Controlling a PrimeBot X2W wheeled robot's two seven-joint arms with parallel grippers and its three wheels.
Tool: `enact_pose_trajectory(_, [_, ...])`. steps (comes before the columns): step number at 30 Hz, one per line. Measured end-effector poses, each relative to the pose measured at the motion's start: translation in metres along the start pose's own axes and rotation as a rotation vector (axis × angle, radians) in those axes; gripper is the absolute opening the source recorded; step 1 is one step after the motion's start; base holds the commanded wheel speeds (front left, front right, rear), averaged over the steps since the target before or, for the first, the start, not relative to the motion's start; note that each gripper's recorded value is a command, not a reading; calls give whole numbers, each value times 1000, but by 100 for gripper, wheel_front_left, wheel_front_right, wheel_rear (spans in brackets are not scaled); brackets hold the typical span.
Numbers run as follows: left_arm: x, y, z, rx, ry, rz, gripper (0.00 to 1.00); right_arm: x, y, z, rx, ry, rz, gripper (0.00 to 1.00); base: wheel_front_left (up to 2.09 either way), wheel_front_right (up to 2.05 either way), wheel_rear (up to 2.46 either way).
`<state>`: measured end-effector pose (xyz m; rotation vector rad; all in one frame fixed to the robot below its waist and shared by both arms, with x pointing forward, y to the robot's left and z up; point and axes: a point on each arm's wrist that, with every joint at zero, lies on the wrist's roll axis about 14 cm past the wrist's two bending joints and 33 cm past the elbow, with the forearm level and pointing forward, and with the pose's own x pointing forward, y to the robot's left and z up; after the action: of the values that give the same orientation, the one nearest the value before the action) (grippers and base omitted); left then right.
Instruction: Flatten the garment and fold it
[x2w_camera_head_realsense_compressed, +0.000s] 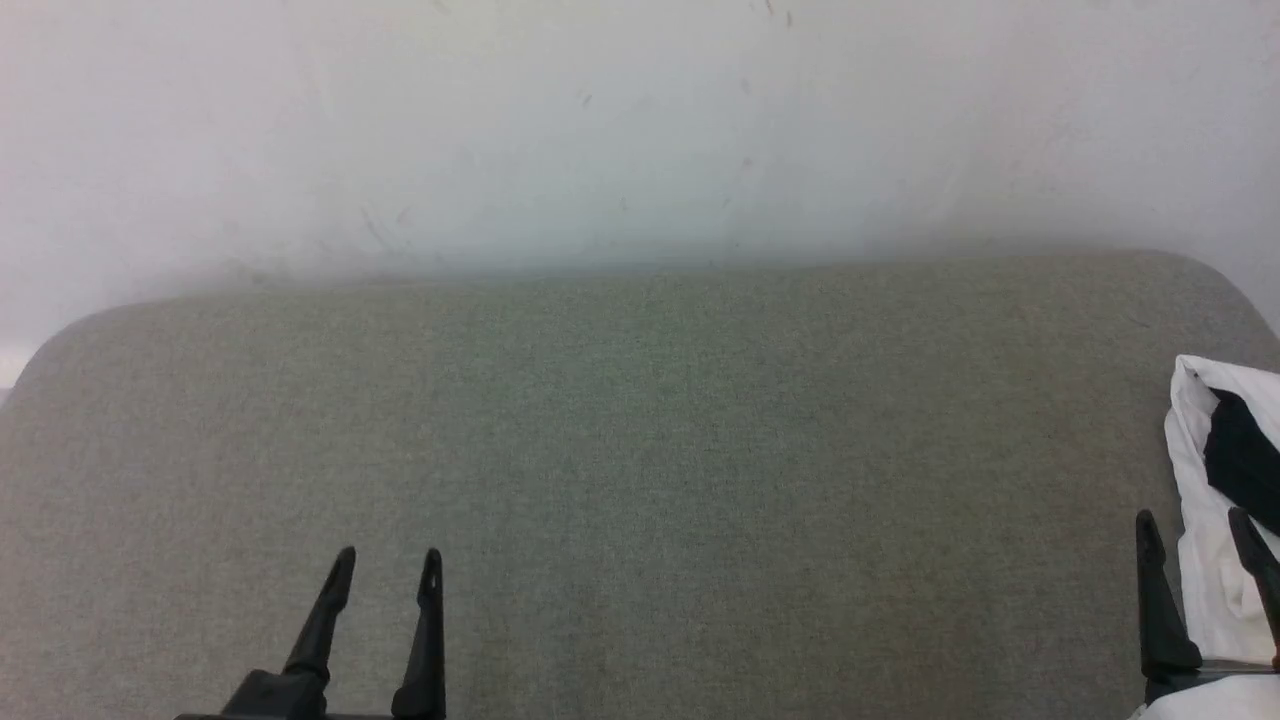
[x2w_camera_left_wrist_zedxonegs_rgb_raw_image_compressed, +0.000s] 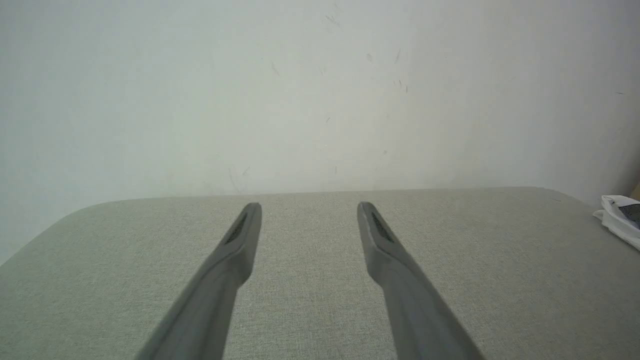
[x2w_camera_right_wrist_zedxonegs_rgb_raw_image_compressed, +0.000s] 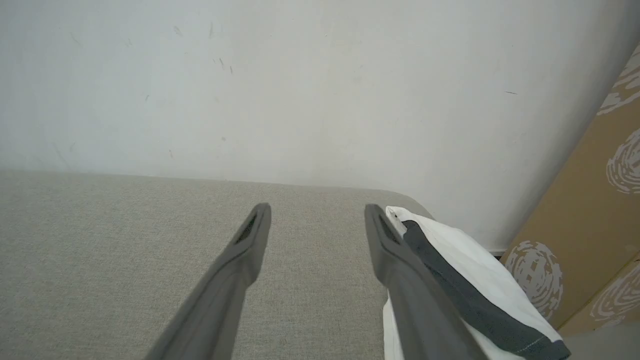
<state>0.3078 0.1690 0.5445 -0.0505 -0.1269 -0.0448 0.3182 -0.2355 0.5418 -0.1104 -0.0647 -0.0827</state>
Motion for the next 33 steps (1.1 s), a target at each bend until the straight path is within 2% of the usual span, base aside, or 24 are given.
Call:
enact_pose_trajectory(13, [9,-2,-10,-13,7,-8,100,5,6,-12,14,20,13,100,0,0,0])
enact_pose_trajectory(14, [9,-1,-10,-13,7,-4,0,5,6,-12,14,20,14,0,0,0,0])
enact_pose_trajectory(33, [12,1,-14,-5,23,1,0,6,12,-18,18,43,30,0,0,0,0])
